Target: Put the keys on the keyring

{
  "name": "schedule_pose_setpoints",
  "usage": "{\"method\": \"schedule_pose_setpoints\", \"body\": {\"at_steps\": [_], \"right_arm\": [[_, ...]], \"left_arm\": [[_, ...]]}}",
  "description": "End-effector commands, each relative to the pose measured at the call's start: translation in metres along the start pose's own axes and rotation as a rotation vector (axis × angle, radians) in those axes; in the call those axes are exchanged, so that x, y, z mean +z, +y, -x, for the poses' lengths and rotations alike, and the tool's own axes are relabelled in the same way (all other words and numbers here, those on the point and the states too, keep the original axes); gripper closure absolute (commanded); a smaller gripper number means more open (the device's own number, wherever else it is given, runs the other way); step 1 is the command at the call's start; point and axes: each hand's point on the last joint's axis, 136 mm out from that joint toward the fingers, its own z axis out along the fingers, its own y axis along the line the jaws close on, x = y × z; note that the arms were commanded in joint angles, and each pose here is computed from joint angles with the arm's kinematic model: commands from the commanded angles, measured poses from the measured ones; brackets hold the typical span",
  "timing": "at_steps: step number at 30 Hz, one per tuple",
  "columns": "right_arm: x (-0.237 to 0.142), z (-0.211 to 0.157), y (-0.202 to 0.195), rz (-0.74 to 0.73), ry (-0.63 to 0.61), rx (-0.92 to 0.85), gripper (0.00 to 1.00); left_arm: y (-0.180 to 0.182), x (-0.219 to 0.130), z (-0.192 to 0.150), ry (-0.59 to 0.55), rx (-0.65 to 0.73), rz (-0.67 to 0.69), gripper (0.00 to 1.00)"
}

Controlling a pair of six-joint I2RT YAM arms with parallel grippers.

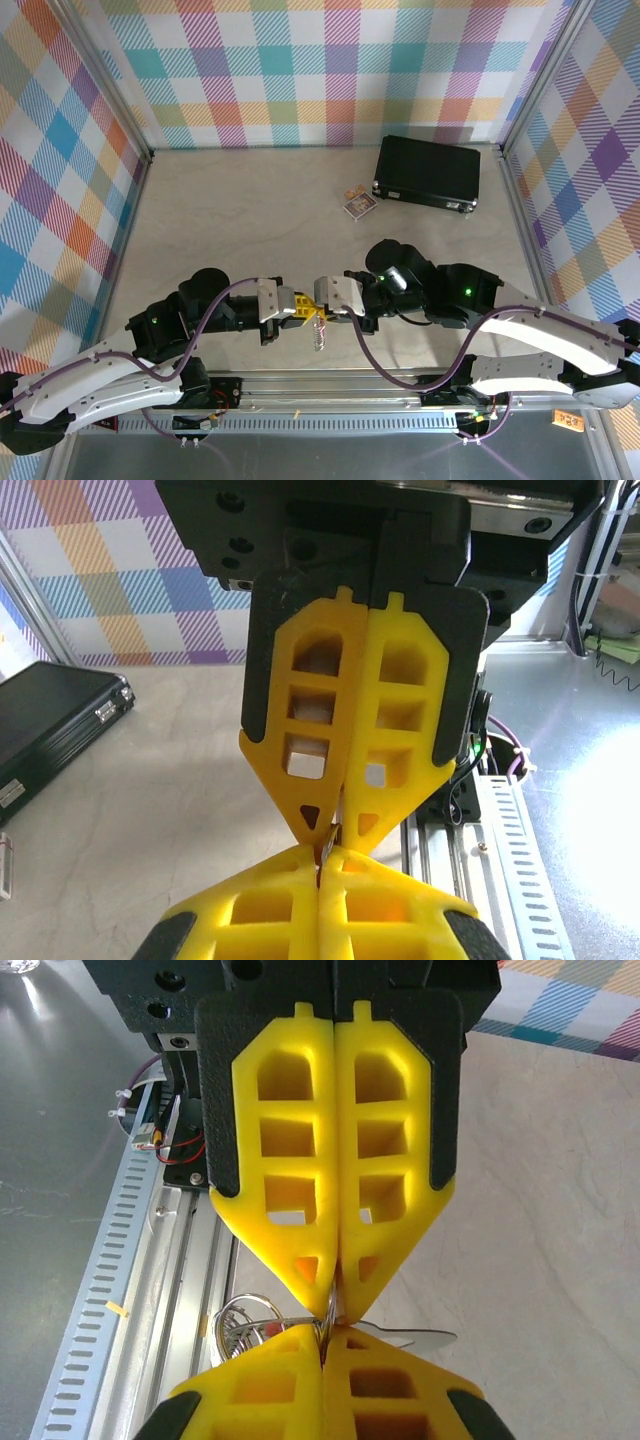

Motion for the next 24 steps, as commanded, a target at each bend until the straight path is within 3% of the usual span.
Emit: {"method": "schedule_pose_setpoints", "body": {"at_steps": [1, 4, 10, 24], "right_arm": [[-0.014, 0.022, 0.011, 0.046, -0.098, -0.018, 1.00], [-0.013, 0.023, 0.008, 0.021, -0.126, -0.001, 0.98], [-0.013, 0.029, 0.010, 0.014, -0.232, 0.029, 0.79], [-0.033, 0.040, 0.010, -0.035, -0.362, 0.006, 0.86]], "left_arm": [[0.013, -0.006, 0.019, -0.075, 0.000, 0.075, 1.00], [0.012, -0.009, 0.030, -0.164, -0.026, 0.074, 1.00], [0.005, -0.014, 0.049, -0.303, -0.063, 0.027, 1.00], [-0.013, -0.018, 0.065, -0.469, -0.107, -0.094, 1.00]]}}
